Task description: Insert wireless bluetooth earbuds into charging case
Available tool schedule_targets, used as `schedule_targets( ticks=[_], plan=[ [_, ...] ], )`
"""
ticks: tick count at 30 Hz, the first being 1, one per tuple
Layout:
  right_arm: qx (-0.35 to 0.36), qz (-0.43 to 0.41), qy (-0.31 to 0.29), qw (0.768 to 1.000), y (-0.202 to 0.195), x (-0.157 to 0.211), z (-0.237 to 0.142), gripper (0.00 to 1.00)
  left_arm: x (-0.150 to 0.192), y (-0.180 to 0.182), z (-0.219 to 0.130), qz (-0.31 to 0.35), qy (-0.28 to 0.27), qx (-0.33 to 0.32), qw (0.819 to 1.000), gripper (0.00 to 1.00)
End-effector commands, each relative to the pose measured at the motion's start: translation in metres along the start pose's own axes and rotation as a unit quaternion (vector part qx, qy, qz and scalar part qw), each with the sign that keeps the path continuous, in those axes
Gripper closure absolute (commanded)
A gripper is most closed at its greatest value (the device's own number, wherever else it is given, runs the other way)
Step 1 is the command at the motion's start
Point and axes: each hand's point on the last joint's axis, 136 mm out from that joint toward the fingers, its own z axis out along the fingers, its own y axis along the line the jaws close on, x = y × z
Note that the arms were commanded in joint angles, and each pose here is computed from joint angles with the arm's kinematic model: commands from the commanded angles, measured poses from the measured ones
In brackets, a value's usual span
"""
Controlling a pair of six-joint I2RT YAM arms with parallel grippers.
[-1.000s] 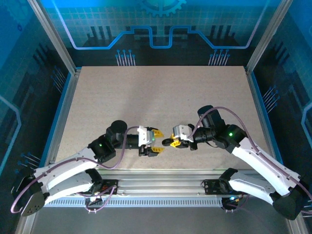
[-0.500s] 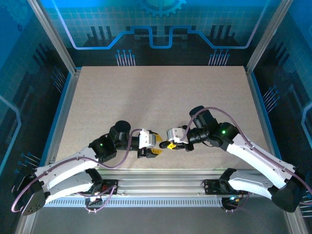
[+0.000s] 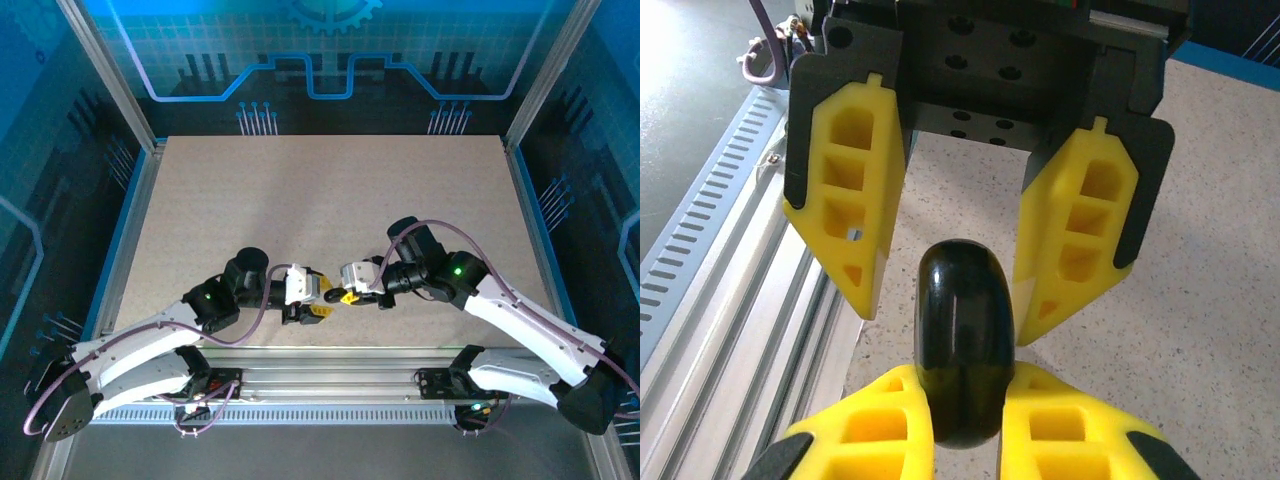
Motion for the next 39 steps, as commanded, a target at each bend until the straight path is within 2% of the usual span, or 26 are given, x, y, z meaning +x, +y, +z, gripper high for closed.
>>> schedule_targets(
  ticks=[1, 20, 21, 25, 27, 39],
  plan=[
    [-0.016, -0.004, -0.019, 1.000, 0.004, -0.013, 0.001, 0.86, -0.013, 0.001, -0.001, 0.001, -0.018, -0.004, 1.000, 0.52],
    [-0.013, -0.010, -0.029, 0.999, 0.003, -0.018, 0.003, 0.86, -0.010, 0.005, -0.003, 0.004, -0.007, -0.018, 1.000, 0.72],
    [-0.011, -0.010, -0.029, 0.999, 0.003, -0.018, 0.003, 0.84, -0.009, 0.006, -0.004, 0.004, -0.006, -0.020, 1.000, 0.73],
    [0.001, -0.007, -0.035, 0.999, 0.002, -0.019, 0.000, 0.66, -0.012, 0.007, -0.005, 0.009, -0.009, -0.027, 1.000, 0.77],
    [0.006, -0.007, -0.043, 0.999, 0.003, -0.020, -0.001, 0.62, -0.013, 0.008, -0.006, 0.012, -0.011, -0.029, 0.999, 0.77],
    [0.001, -0.002, -0.063, 0.998, 0.004, -0.025, 0.001, 0.55, -0.014, 0.005, -0.007, 0.013, -0.014, -0.022, 1.000, 0.78]
  ],
)
